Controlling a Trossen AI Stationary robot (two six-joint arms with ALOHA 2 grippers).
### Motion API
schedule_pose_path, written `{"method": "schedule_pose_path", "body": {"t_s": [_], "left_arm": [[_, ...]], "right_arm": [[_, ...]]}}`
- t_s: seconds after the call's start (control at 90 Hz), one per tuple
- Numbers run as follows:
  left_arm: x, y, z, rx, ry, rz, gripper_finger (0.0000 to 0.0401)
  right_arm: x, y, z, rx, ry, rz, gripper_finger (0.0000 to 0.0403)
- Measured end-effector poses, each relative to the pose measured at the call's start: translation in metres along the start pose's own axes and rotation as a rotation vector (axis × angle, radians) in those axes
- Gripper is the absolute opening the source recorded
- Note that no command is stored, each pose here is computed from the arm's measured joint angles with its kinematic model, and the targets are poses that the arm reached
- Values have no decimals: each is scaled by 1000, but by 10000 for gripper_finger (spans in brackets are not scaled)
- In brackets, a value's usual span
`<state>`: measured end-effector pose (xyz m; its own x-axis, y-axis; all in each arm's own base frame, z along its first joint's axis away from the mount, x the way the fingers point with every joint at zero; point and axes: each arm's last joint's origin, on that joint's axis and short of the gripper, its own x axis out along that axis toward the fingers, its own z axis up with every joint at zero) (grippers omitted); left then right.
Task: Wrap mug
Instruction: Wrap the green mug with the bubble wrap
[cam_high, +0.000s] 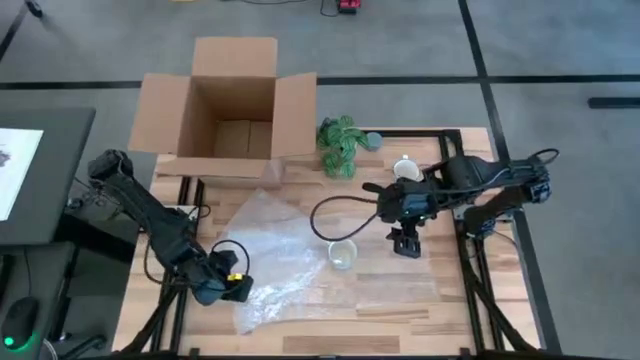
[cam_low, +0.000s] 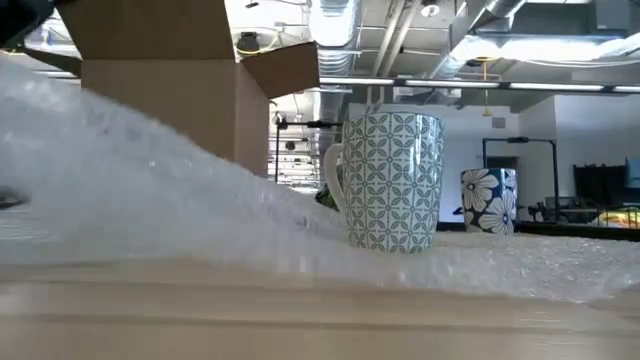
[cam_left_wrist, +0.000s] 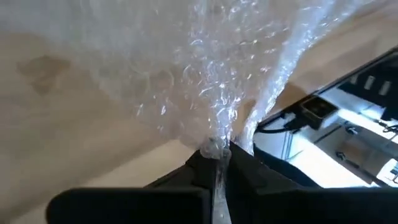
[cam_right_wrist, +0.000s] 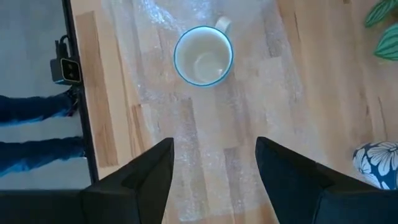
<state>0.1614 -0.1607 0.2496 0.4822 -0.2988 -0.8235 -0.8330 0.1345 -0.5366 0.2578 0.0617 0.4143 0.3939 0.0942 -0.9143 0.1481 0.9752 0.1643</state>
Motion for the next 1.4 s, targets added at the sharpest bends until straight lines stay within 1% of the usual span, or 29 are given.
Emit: {"method": "schedule_pose_path", "body": {"t_s": [0.089, 0.222, 0.378, 0.444, 0.578, 0.711, 0.889, 1.0, 1.089, 1.178, 1.3, 1.4], "left_arm": [[-12, -9, 2, 16, -51, -22, 0], [-24, -27, 10, 59, -124, -91, 0], [-26, -44, 27, 108, -178, -132, 0], [-26, -51, 35, 134, -198, -168, 0], [-26, -71, 53, 197, -249, -282, 0], [-25, -95, 69, 271, -312, -441, 0], [-22, -121, 86, 356, -387, -615, 0], [-18, -130, 99, 384, -431, -653, 0], [-12, -134, 108, 396, -446, -663, 0], [-7, -141, 116, 412, -454, -701, 0], [5, -152, 124, 444, -436, -763, 0], [13, -167, 129, 491, -417, -758, 0]], "right_arm": [[0, 0, 0, 0, -1, -3, 214], [0, 2, 0, -11, -7, 3, 214], [0, 4, 2, -17, -37, 18, 214], [0, 6, 2, -21, -40, 22, 214], [0, 10, 1, -28, -38, 29, 214], [-3, 14, -4, -14, -39, 41, 213], [-17, 16, -13, 25, -70, 59, 200], [-27, 15, -20, 55, -109, 56, 190], [-37, 13, -26, 82, -138, 62, 182], [-43, 12, -30, 104, -163, 61, 177], [-46, 12, -33, 125, -174, 63, 173], [-46, 14, -34, 131, -177, 57, 172]]}}
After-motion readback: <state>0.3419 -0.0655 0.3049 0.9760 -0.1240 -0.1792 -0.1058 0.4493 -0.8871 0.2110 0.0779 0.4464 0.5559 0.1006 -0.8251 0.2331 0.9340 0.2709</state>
